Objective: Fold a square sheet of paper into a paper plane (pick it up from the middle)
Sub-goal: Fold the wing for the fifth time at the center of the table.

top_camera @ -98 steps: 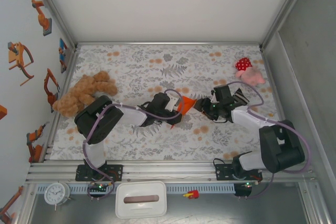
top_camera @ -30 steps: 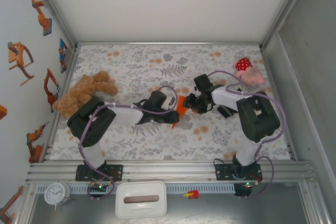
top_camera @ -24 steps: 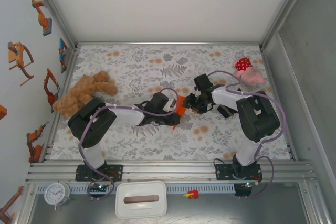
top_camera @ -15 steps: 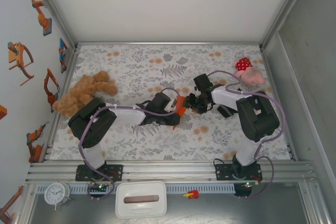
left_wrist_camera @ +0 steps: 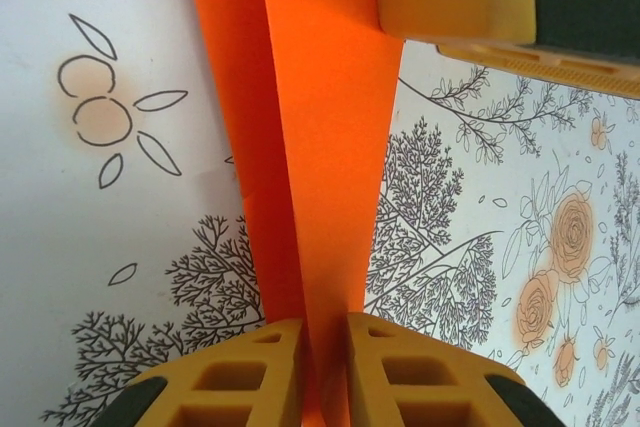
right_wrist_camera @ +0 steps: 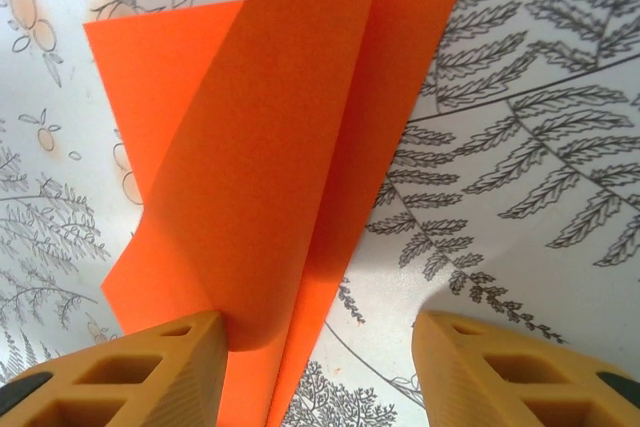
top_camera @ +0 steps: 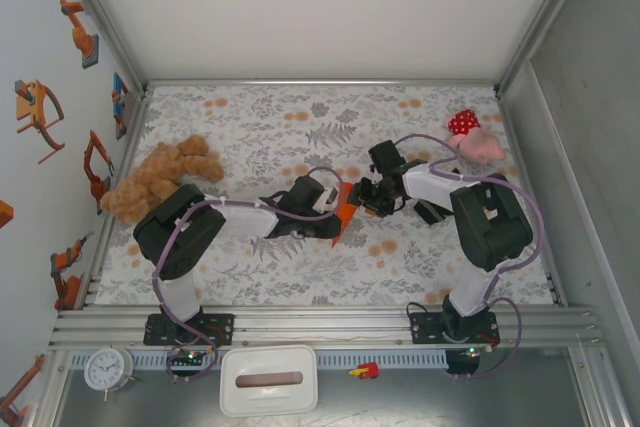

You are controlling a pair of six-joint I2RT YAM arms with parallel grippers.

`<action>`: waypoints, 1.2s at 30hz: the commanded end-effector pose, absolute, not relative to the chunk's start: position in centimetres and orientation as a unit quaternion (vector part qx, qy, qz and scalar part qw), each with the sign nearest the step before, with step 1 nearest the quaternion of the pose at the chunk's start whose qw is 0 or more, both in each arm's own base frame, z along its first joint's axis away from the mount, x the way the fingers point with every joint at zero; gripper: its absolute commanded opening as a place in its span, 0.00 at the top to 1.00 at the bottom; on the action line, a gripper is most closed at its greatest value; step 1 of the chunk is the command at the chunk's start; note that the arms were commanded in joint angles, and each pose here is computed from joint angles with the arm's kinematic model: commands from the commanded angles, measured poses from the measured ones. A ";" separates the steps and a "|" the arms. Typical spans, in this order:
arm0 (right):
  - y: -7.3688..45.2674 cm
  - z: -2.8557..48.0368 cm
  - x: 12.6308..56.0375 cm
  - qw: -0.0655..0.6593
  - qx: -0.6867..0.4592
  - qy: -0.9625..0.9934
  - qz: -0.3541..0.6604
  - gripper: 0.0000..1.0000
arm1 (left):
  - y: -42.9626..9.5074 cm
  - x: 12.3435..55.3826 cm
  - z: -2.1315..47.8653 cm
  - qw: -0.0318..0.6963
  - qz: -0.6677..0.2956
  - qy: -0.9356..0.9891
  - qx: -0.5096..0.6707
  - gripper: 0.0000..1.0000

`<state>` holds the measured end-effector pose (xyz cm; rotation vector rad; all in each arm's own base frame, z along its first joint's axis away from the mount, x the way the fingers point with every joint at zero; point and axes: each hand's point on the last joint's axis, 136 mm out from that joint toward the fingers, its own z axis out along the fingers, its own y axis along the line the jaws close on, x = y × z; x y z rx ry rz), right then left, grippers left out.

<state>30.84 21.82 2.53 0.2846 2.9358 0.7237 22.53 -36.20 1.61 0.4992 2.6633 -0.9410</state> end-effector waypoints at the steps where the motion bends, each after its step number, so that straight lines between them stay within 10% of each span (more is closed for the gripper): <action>1: 20.7 2.7 30.7 0.078 0.066 0.973 0.207 0.47 | -33.7 21.3 -2.1 0.098 -0.278 0.942 0.161 0.81; 9: 21.7 8.4 30.4 0.144 0.018 0.951 0.274 0.51 | -33.7 21.3 -1.9 0.096 -0.277 0.942 0.163 0.80; 20: 25.5 7.8 30.1 0.105 -0.011 0.926 0.361 0.85 | -33.4 21.2 -2.0 0.090 -0.266 0.946 0.162 0.79; 36: 25.9 4.1 30.7 0.065 -0.003 0.937 0.342 0.89 | -33.6 21.1 -2.5 0.074 -0.270 0.948 0.151 0.79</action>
